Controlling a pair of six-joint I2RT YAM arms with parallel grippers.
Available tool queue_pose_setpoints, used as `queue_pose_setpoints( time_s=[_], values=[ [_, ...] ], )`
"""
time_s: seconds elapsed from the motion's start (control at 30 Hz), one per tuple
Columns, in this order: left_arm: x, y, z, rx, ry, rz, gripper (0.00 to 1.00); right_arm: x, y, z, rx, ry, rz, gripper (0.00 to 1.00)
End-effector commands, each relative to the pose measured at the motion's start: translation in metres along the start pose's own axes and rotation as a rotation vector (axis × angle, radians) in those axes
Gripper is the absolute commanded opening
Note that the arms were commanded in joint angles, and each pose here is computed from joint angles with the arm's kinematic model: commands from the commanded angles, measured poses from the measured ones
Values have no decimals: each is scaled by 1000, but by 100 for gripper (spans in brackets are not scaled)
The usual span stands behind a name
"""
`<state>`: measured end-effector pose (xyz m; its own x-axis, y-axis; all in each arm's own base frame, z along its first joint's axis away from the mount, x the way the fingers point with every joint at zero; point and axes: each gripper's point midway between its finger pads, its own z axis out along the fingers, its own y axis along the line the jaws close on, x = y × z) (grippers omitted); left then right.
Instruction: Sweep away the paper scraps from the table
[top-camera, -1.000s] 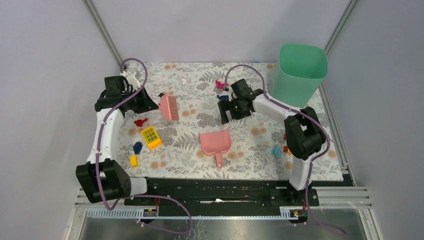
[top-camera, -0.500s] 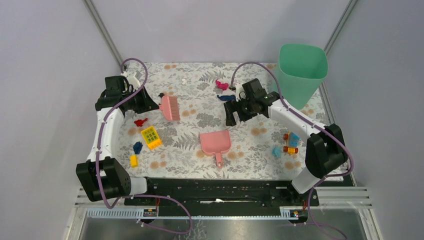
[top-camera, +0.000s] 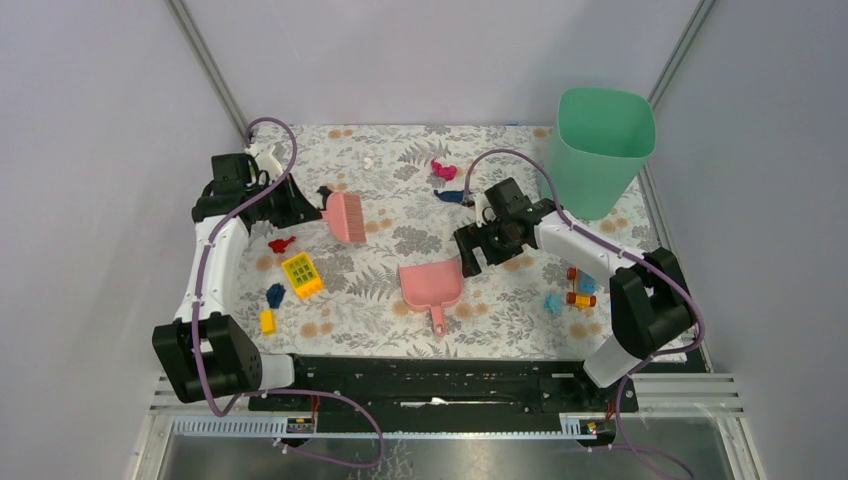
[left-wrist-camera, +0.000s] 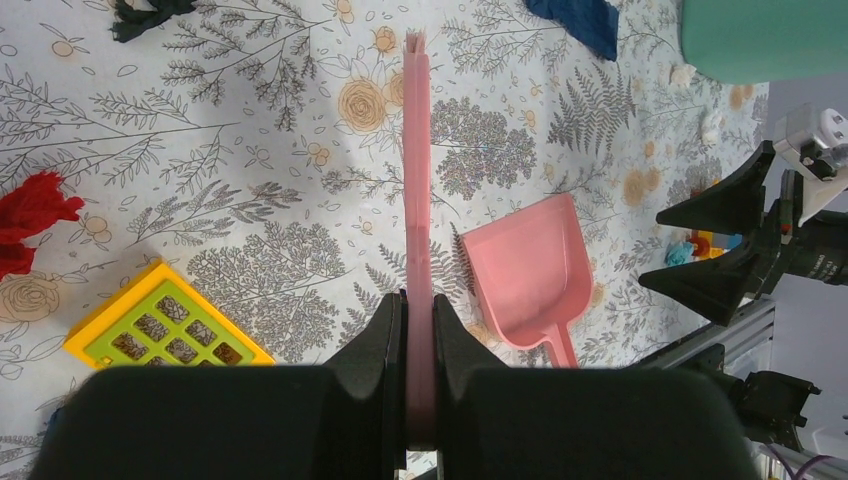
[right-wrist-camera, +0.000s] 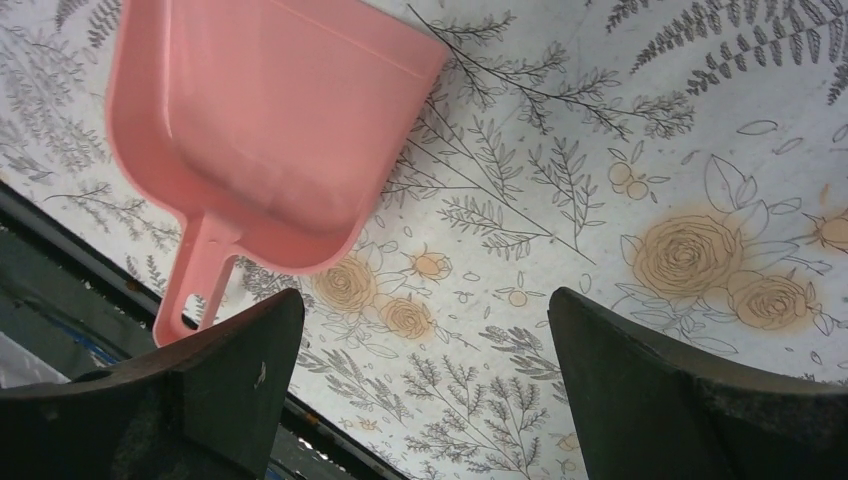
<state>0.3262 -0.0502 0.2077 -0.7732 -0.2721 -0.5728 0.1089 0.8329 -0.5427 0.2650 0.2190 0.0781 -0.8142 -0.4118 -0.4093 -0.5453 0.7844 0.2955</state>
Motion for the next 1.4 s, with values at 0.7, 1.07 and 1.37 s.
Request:
queue_pose_setpoints(
  time_s=[0.7, 1.07, 1.37],
  values=[
    [-12, -16, -12, 48, -66, 36, 0, -28, 37, 47, -163, 34, 260, 56],
    [-7, -12, -16, 30, -73, 30, 0, -19, 24, 67, -56, 87, 268, 41],
    [-15, -12, -12, 45, -72, 12, 0, -3, 20, 72, -44, 118, 137, 33]
  ],
)
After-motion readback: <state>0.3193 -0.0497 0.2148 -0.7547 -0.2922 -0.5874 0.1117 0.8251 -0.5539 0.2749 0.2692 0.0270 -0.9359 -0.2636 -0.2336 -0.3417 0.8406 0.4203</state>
